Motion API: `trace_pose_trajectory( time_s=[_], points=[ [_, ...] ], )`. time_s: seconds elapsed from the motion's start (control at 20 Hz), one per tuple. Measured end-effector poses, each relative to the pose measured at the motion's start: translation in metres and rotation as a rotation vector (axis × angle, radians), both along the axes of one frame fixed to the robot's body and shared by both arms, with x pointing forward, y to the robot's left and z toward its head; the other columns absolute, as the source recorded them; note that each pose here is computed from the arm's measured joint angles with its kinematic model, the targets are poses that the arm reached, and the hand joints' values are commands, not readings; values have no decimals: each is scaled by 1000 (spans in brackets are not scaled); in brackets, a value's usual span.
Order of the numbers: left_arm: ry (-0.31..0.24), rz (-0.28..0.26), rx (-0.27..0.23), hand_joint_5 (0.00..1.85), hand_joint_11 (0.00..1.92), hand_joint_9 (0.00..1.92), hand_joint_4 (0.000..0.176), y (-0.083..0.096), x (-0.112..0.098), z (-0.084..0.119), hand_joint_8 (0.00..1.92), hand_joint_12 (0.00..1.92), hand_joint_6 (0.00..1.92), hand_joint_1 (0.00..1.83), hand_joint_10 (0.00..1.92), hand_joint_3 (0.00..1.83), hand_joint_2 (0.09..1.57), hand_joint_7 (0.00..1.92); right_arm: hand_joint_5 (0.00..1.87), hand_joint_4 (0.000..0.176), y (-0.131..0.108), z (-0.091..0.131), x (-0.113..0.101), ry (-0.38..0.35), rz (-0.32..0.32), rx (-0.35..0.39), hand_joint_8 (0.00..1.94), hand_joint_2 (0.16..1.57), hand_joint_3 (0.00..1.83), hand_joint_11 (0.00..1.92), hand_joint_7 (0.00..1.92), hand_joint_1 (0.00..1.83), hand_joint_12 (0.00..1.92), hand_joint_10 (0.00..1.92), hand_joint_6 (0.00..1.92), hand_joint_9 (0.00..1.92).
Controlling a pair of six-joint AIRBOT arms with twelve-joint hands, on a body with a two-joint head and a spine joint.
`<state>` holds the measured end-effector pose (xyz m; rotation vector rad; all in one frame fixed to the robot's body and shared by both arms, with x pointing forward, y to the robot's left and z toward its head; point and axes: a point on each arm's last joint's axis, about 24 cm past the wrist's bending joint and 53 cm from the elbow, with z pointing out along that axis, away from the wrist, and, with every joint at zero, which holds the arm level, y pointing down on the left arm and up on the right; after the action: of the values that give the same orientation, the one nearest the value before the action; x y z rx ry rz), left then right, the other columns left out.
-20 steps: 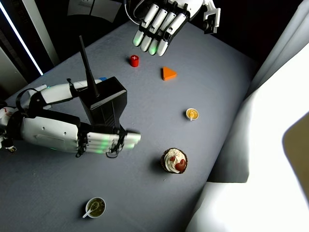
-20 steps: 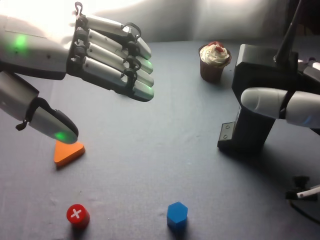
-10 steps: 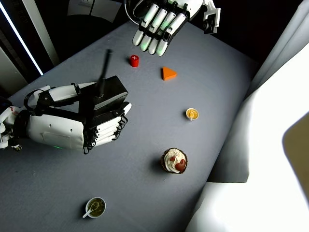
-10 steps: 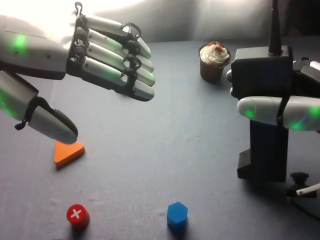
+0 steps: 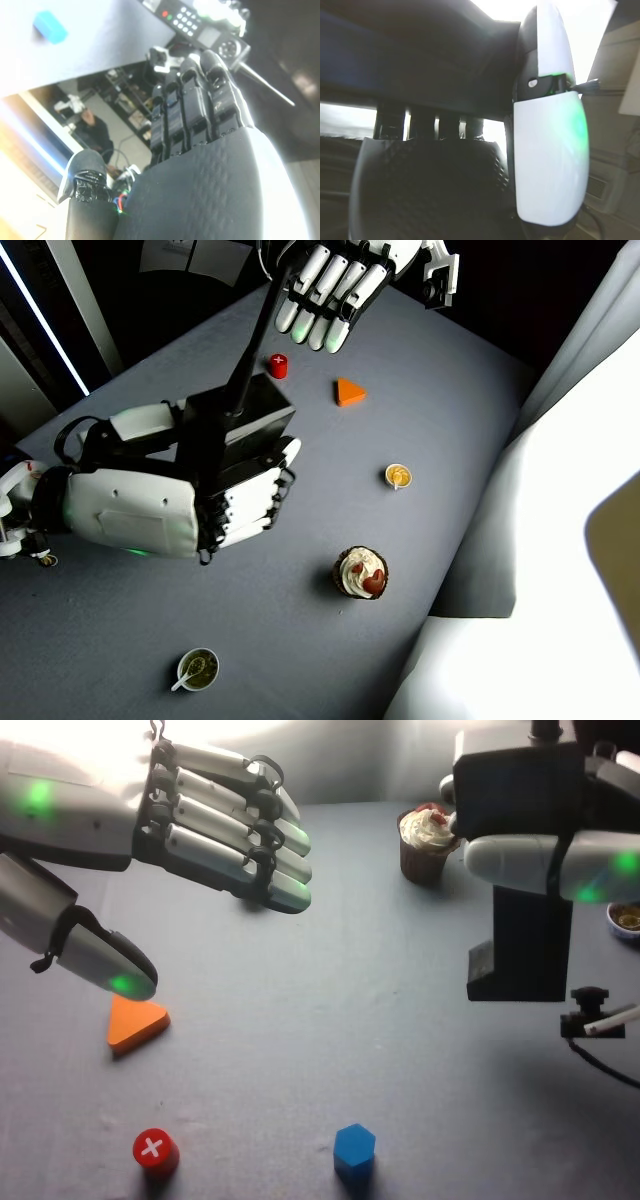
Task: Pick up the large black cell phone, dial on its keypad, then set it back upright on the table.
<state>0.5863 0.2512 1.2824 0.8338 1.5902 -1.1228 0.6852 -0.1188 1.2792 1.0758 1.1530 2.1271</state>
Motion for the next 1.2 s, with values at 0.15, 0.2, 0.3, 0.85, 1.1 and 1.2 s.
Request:
trace_pose_trajectory(
  time_s=[0.15, 0.2, 0.3, 0.85, 1.1, 1.2],
  points=[
    [6, -10, -6, 327, 0, 388, 79, 1, -1, 1, 4, 1094, 5, 549, 26, 0, 1281, 368, 937, 0, 6, 11, 2, -7, 15, 0, 1170, 1140, 0, 763, 906, 1370, 1378, 1344, 890, 844],
    [12, -11, -8, 295, 0, 480, 91, 2, -1, 1, 5, 1364, 3, 680, 71, 0, 1278, 384, 905, 0, 8, 16, 1, -17, 19, 0, 1190, 1149, 2, 759, 894, 1367, 1377, 1370, 929, 829],
    [13, -5, -8, 189, 142, 315, 74, 4, 2, 1, 8, 1788, 2, 688, 962, 0, 1287, 471, 885, 0, 10, 26, 1, -40, 26, 0, 1201, 1158, 0, 757, 882, 1365, 1383, 1397, 956, 818],
    [1, 62, -36, 26, 854, 798, 119, 1, 20, 7, 1570, 1921, 1, 1300, 1921, 0, 1282, 650, 904, 0, 31, 64, -5, -109, 70, 38, 1189, 1151, 0, 717, 897, 1366, 1376, 1381, 918, 823],
    [-28, 150, 4, 0, 752, 750, 92, 8, 41, 0, 1649, 1921, 0, 1303, 1921, 5, 1303, 611, 899, 0, 39, 66, -9, -115, 90, 28, 1178, 1150, 0, 722, 902, 1367, 1381, 1382, 919, 829],
    [-38, 177, 22, 0, 720, 747, 87, 2, 48, -4, 1665, 1921, 0, 1303, 1921, 8, 1308, 601, 887, 0, 40, 74, -10, -127, 91, 41, 1201, 1157, 0, 684, 896, 1365, 1424, 1409, 920, 808]
  ],
)
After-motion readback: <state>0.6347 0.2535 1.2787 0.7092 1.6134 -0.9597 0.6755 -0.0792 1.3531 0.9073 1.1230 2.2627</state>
